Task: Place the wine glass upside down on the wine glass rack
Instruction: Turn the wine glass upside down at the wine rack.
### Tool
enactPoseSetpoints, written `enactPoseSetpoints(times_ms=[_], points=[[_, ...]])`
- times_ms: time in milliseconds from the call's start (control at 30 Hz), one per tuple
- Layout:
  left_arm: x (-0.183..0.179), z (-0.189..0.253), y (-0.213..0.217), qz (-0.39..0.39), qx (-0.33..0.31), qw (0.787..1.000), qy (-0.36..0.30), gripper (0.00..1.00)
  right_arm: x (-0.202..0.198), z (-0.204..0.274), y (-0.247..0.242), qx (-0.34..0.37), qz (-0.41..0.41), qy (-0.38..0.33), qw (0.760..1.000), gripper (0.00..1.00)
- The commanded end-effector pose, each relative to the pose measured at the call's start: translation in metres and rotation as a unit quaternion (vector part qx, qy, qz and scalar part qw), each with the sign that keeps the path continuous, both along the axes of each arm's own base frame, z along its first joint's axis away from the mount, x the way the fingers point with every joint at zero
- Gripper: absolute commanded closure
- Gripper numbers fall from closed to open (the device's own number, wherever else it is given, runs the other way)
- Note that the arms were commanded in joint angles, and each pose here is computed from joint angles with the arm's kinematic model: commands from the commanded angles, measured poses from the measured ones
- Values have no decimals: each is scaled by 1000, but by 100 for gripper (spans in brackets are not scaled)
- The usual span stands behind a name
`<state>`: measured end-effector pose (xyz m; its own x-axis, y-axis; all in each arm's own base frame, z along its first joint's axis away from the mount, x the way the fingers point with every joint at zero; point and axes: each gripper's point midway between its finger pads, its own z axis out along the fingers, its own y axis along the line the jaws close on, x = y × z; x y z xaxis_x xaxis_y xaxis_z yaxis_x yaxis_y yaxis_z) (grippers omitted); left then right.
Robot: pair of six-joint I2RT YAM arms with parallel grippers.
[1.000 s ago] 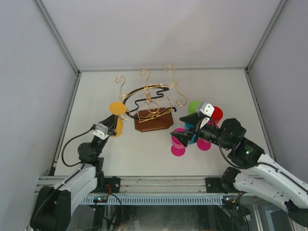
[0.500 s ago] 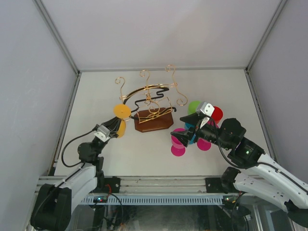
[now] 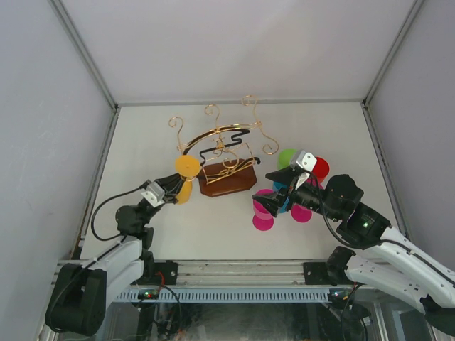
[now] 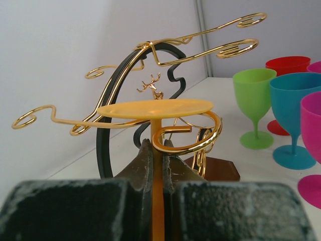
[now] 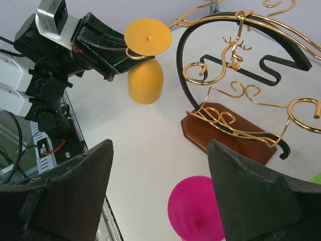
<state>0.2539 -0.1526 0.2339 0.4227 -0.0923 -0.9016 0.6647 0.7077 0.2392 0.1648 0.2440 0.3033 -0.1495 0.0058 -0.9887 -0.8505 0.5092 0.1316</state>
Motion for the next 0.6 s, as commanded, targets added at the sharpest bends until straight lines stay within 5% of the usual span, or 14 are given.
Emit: enactPoseSetpoints(times_ms=[0, 567], points=[[-18, 22, -16, -58, 6, 997, -50, 100, 0, 26, -1, 29, -1, -14, 999, 25], [-41, 9, -31, -114, 9, 993, -29, 99, 0, 25, 0, 30, 1, -11, 1000, 25]])
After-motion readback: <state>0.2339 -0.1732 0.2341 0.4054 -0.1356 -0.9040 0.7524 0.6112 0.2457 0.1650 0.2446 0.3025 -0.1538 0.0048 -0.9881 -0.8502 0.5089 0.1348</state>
